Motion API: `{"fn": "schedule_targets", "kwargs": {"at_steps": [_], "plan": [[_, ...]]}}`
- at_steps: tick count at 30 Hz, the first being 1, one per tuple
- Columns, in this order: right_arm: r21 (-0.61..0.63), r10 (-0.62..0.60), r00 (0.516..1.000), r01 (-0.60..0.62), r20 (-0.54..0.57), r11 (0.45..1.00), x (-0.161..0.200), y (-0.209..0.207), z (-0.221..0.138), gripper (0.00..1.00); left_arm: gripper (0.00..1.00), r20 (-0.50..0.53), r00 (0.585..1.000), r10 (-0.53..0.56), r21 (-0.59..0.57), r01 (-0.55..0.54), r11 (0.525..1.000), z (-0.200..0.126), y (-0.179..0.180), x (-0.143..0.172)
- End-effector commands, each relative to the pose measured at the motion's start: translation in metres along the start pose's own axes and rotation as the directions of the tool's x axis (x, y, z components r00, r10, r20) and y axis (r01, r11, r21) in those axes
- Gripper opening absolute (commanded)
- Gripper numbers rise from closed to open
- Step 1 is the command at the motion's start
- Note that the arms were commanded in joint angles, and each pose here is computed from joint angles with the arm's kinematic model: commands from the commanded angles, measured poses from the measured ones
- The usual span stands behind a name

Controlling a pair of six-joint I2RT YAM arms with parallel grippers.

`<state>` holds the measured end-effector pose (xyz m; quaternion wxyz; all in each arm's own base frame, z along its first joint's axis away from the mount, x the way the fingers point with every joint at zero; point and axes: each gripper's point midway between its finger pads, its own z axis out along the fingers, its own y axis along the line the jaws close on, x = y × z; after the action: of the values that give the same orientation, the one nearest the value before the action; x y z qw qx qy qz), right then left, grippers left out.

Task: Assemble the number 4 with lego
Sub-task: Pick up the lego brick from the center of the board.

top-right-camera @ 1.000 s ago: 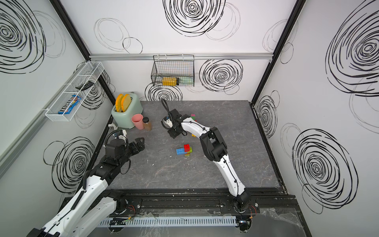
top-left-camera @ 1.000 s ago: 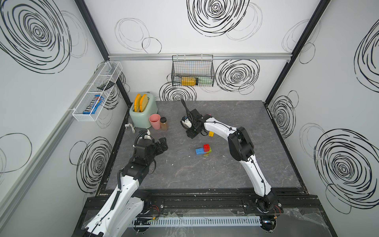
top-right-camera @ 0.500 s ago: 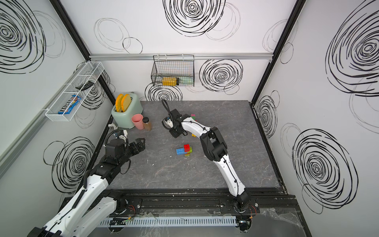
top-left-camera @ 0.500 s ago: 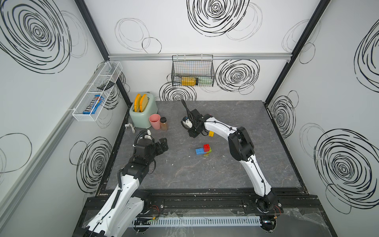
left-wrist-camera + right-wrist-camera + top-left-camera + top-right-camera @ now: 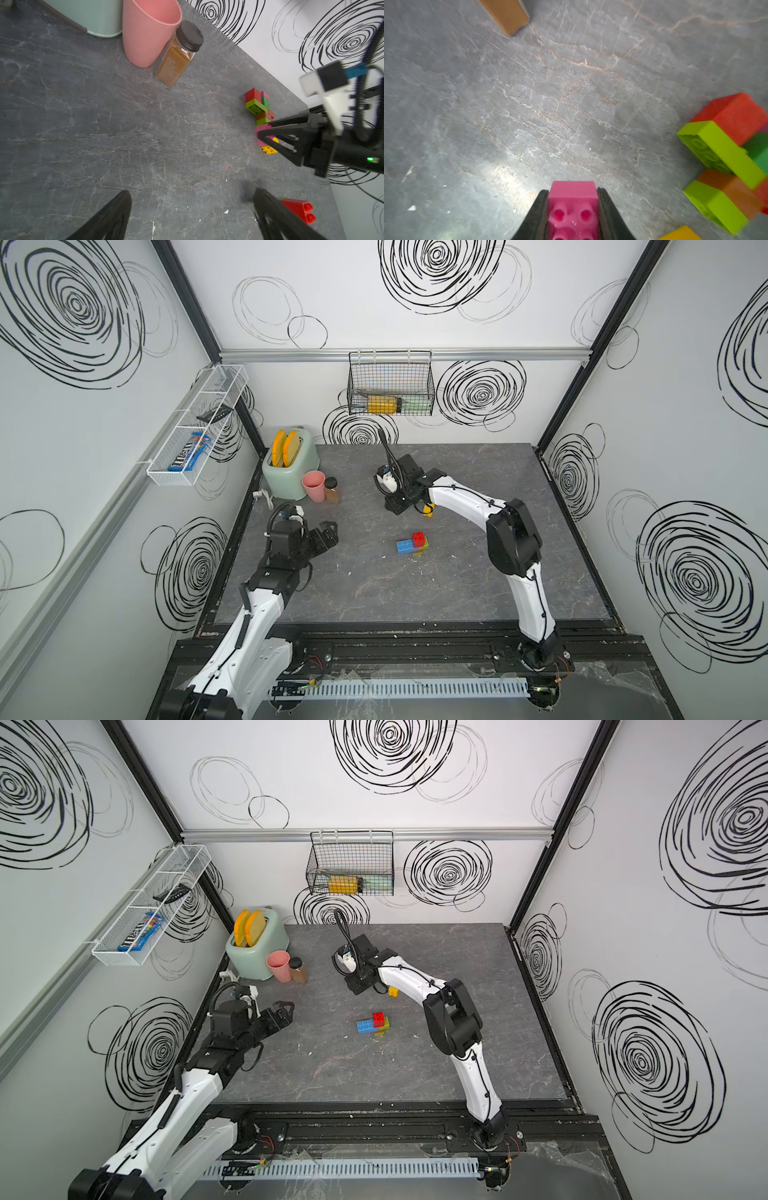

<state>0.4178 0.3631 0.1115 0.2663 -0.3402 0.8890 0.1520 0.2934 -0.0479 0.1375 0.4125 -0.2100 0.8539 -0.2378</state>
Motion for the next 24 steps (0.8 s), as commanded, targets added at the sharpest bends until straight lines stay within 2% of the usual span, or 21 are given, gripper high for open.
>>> {"fn": "schedule_targets", "kwargs": {"at_steps": [1,7,12,17,24], "plan": [[-0.004,0.126,0.98,-0.127,0.156,0.992,-0.029,-0.003,-0.036,0.0,0.96,-0.011,1.0,-0.009,0.148,0.011,0.989,0.0,-0.023,0.0],[-0.064,0.344,0.912,-0.339,0.225,0.939,-0.017,-0.018,-0.076,0.0,0.96,-0.077,0.996,0.048,0.182,-0.034,0.983,0.009,-0.038,0.02],[-0.004,0.455,0.857,-0.468,0.24,0.884,0.009,-0.036,-0.108,0.0,0.96,-0.129,0.98,0.149,0.175,-0.125,0.977,0.024,-0.063,0.039],[0.054,0.481,0.838,-0.51,0.258,0.858,0.032,-0.042,-0.137,0.0,0.96,-0.172,0.96,0.221,0.205,-0.184,0.961,0.043,-0.094,0.056],[0.038,0.541,0.824,-0.554,0.17,0.832,0.065,-0.022,-0.152,0.0,0.96,-0.227,0.937,0.267,0.244,-0.211,0.947,0.07,-0.122,0.075]]}}
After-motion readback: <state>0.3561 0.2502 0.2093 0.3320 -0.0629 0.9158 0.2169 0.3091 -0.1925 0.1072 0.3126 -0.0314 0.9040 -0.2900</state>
